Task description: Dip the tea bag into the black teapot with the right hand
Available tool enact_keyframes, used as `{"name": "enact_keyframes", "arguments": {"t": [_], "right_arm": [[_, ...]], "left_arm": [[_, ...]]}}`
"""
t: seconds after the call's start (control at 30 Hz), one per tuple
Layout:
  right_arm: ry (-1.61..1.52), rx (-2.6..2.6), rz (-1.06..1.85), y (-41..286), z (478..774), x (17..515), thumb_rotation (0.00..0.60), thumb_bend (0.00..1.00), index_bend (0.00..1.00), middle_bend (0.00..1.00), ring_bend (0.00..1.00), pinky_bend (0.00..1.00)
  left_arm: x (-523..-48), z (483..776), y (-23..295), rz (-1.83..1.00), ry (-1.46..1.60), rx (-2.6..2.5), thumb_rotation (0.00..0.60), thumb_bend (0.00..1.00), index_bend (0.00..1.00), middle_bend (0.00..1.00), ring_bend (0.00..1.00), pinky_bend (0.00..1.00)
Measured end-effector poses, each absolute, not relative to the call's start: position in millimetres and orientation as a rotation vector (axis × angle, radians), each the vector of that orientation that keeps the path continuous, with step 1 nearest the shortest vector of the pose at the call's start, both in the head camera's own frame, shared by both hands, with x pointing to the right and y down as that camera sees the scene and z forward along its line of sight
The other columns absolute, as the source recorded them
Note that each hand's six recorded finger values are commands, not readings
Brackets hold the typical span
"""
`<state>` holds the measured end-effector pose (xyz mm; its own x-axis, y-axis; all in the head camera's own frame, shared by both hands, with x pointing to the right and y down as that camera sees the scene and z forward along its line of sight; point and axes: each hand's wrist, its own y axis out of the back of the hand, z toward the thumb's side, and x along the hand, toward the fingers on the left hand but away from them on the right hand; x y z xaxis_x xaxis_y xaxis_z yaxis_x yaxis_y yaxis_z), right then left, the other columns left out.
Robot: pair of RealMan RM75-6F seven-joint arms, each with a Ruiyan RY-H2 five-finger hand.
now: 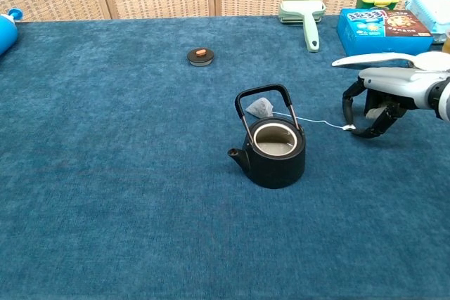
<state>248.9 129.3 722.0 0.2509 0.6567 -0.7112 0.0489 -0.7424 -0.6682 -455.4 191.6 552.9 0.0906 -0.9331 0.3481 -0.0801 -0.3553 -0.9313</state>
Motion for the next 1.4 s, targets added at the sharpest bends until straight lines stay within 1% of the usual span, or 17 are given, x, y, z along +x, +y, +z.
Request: {"name": "enact_keyframes", "arguments": {"t": [0.8, 1.4], "right_arm": [[-0.643, -1.987, 1.536, 124.3, 727.0, 248.6, 0.600, 0.42, 0.54, 1.00, 1.00, 1.00], [-0.632, -1.982, 1.556, 126.6, 727.7, 248.8, 0.600, 0.49, 0.56, 1.00, 1.00, 1.00]], "left_arm": [[-458.4, 554.1, 191.4, -1.372, 1.033, -1.572, 0.600, 0.24, 0.00, 0.06, 0.00, 0.09], [-459.5, 553.5, 191.4, -1.370, 1.039, -1.570, 0.600, 0.24, 0.00, 0.06, 0.00, 0.09]]}}
